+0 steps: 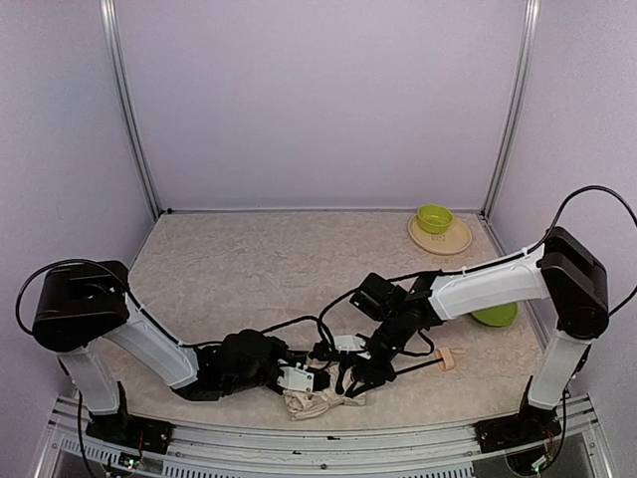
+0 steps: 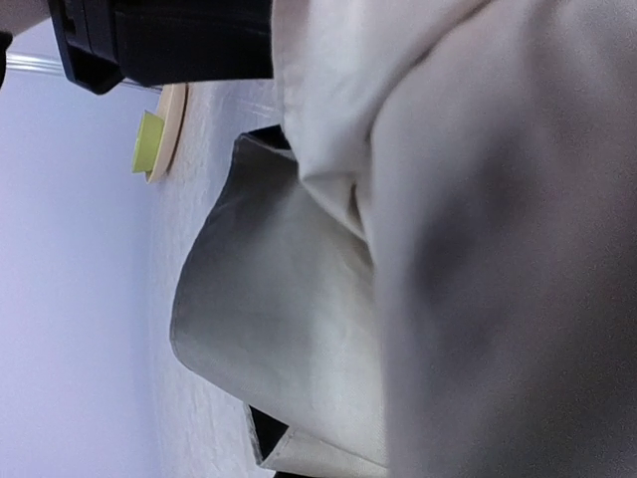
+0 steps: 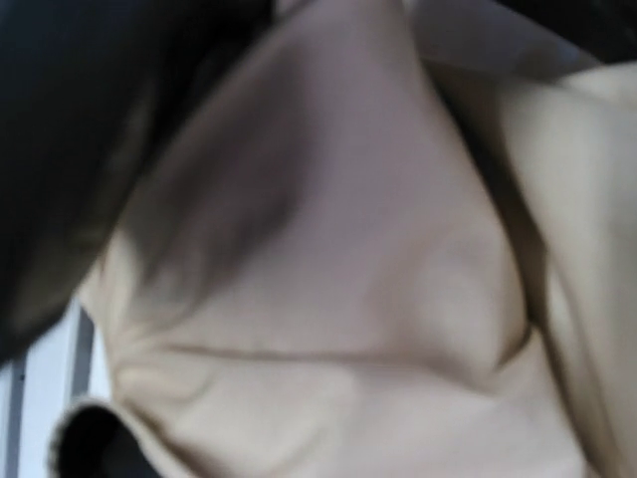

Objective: Put away the umbrella

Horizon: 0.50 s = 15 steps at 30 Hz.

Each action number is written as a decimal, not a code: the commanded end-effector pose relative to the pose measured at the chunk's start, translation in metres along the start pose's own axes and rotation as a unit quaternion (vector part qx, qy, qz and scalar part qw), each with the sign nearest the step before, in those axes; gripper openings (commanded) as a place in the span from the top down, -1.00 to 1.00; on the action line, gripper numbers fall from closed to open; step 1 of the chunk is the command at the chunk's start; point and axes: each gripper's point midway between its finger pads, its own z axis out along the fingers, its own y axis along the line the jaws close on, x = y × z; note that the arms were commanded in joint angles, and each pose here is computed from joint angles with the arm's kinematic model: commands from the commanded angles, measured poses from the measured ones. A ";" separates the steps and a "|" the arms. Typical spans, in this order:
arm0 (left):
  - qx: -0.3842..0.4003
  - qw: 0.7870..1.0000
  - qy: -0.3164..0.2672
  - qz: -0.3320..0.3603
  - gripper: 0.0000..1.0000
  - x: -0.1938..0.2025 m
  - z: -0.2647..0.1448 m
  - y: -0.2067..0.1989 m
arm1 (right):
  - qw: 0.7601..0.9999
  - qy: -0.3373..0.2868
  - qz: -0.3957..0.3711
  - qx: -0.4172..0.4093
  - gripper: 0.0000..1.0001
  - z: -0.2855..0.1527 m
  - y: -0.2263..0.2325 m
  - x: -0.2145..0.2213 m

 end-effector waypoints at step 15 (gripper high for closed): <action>-0.151 0.981 -0.018 -0.125 -0.12 0.022 0.004 0.074 | 0.974 0.086 0.195 0.071 1.00 0.030 -0.050 0.065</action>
